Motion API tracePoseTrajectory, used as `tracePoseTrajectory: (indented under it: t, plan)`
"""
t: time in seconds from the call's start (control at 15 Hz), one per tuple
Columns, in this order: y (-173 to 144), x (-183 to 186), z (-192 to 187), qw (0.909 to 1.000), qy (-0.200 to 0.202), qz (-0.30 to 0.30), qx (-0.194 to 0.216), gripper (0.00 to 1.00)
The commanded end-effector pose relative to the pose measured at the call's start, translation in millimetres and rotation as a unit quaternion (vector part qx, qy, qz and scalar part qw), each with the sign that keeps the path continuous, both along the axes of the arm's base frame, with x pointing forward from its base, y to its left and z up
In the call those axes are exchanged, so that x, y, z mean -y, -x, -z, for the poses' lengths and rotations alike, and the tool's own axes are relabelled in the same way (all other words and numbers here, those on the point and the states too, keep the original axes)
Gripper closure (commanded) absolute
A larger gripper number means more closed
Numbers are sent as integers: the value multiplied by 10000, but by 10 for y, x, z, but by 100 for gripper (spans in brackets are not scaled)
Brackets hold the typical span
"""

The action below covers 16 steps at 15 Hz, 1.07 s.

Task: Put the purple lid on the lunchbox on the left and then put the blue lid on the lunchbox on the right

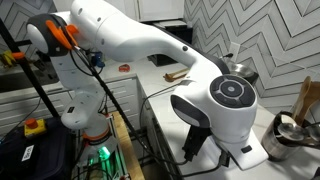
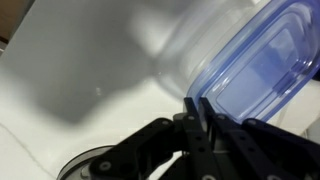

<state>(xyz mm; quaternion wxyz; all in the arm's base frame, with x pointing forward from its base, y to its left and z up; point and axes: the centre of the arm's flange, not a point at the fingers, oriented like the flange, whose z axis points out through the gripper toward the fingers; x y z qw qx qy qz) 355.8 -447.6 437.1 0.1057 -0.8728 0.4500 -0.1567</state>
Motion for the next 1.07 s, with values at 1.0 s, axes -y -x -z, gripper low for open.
tracePoseTrajectory:
  t: [1.0]
  plan:
    - [-289, 18, 271, 9999, 33, -40, -149, 98]
